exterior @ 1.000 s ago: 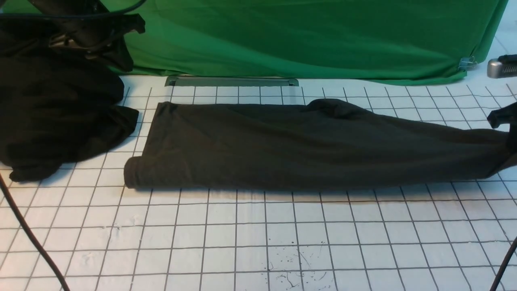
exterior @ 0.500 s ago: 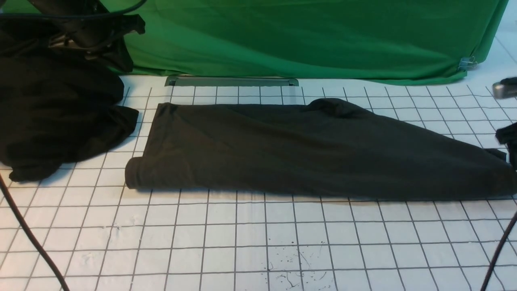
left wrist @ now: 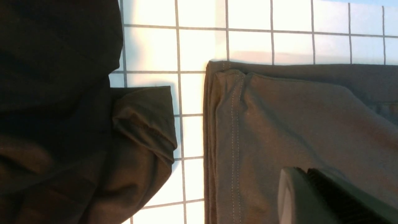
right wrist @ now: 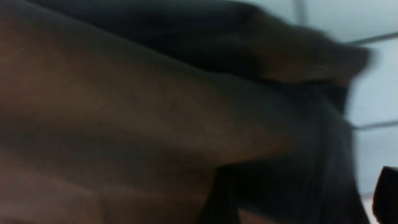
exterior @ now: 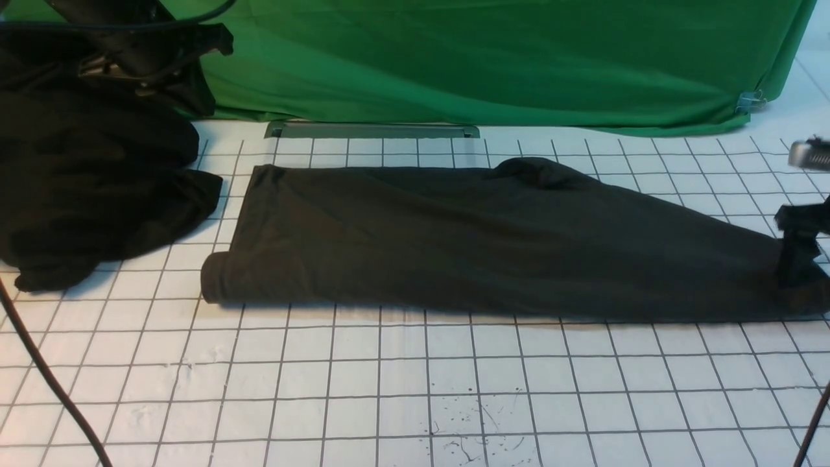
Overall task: Fold a long-sleeved shirt over a white checkered tablecloth.
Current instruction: 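Pull the folded dark garment lengthwise by its ends to straighten it flat on the table, then fold the right end of the dark garment over onto its left end with the right gripper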
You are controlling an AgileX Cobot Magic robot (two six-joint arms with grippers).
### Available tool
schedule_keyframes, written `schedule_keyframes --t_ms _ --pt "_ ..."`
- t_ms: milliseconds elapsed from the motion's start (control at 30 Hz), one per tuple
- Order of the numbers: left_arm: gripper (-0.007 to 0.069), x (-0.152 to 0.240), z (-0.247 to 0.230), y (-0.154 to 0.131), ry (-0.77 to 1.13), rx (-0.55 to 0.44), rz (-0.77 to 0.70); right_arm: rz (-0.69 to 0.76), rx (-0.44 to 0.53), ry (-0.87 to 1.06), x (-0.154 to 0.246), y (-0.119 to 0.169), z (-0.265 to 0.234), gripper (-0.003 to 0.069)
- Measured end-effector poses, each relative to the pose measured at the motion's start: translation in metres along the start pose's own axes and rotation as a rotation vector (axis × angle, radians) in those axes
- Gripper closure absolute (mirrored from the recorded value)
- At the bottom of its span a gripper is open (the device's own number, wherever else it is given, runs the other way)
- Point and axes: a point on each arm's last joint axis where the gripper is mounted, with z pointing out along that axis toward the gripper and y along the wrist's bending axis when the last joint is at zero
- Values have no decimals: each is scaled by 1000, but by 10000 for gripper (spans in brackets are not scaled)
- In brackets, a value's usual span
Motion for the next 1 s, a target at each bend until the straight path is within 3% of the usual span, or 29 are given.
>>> schedule_keyframes --t_ms 67,133,267,367,600,733,833,1000 --pt "578 0 0 0 0 0 0 -2 -1 8 -1 0 6 112" --pt "575 0 0 0 0 0 0 -2 -4 10 -2 0 11 198" --pt "568 0 0 -1 0 6 -28 -18 -15 -19 -4 1 8 548" --pt "566 0 -1 -4 -1 39 -47 -37 -2 -40 -3 0 -1 638" --pt "558 -1 -16 -9 -27 64 -49 -32 84 -127 6 -26 -52 649" --pt "556 -1 -22 -11 -39 68 -47 6 108 -259 24 -30 -113 649" --pt "556 -1 -20 -10 -36 68 -48 0 61 -354 38 -13 -150 650" --pt "553 -1 -21 -14 -36 104 -42 -107 -121 -505 65 57 -198 650"
